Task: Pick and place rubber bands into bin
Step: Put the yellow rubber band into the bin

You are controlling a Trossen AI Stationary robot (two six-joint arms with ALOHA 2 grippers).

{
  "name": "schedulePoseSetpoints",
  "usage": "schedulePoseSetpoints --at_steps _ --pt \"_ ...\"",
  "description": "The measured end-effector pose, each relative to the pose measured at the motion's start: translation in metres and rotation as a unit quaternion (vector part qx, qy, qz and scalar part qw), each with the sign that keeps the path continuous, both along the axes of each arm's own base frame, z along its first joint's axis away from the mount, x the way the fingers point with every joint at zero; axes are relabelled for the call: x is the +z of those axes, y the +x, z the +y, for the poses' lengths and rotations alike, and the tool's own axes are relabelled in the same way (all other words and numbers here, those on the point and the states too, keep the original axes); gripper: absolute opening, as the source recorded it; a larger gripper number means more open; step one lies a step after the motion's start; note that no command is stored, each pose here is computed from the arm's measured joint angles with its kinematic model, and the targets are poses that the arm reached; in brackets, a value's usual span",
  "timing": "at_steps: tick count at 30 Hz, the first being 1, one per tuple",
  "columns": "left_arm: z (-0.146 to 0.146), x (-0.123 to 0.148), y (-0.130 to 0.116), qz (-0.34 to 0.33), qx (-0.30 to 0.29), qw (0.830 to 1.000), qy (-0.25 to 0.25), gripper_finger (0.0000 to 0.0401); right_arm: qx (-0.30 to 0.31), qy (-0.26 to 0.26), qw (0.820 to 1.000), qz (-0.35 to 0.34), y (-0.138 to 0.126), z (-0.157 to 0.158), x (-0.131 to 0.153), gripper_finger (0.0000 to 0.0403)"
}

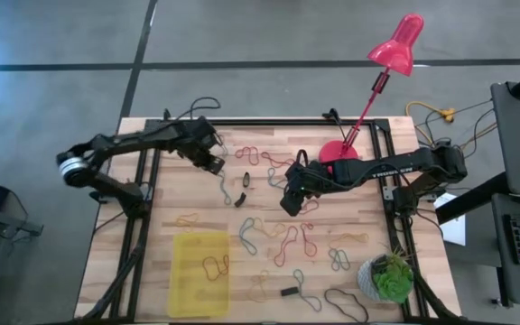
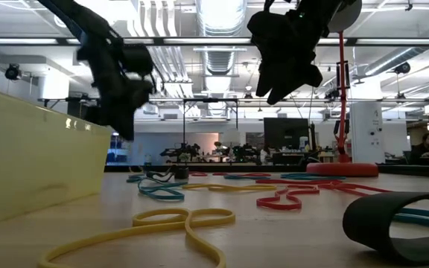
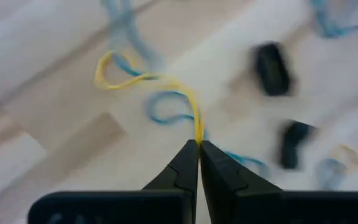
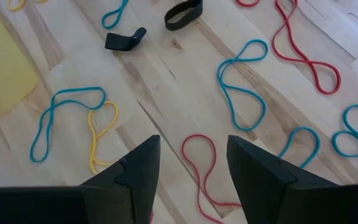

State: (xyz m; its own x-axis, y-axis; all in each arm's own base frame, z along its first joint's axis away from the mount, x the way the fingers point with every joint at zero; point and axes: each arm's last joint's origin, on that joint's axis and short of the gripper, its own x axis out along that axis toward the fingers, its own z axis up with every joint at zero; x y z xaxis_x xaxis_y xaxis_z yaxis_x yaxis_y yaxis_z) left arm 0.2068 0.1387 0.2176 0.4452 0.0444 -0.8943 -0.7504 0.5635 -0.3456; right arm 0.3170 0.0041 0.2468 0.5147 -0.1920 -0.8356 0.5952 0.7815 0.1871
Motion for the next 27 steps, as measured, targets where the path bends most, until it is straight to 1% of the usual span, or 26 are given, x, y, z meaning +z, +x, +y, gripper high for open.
schedulePoseSetpoints --at_steps 4,9,11,12,14,17,19,21,24,27 --pt "-0.019 0.023 -0.017 -0.003 0.01 1.0 0.003 0.0 0.0 0.0 1.0 -0.002 0.0 0.0 0.0 0.0173" --pt "-0.055 0.061 -0.042 -0.036 0.002 0.999 -0.001 0.0 0.0 -0.001 1.0 -0.003 0.001 0.0 0.0 0.0173" --pt "-0.072 0.079 -0.051 -0.071 -0.018 0.997 0.001 0.0 0.001 -0.002 1.0 -0.003 0.001 0.0 0.0 0.0173" --pt "-0.081 0.088 -0.055 -0.098 -0.04 0.994 -0.002 0.0 0.002 -0.002 1.0 -0.004 0.001 0.0 0.0 0.0173" --pt "-0.098 0.104 -0.064 -0.147 -0.068 0.986 -0.028 0.0 0.004 -0.004 1.0 -0.003 0.001 0.0 0.0 0.0173" --pt "-0.121 0.12 -0.074 -0.188 -0.102 0.975 -0.063 0.0 0.014 -0.01 1.0 -0.003 0.001 -0.001 0.001 0.0173" --pt "-0.136 0.124 -0.078 -0.193 -0.132 0.968 -0.091 0.0 0.015 -0.013 1.0 -0.002 0.001 -0.002 0.001 0.0173" --pt "-0.151 0.124 -0.08 -0.184 -0.156 0.963 -0.123 0.0 0.013 -0.014 1.0 -0.003 0.001 -0.004 0.001 0.0173" --pt "-0.172 0.117 -0.076 -0.146 -0.187 0.959 -0.154 0.0 0.011 -0.014 1.0 -0.003 0.001 -0.006 0.001 0.0173" --pt "-0.198 0.107 -0.065 -0.096 -0.24 0.952 -0.166 0.0 0.01 -0.014 1.0 -0.004 0.001 -0.006 0.001 0.0173"
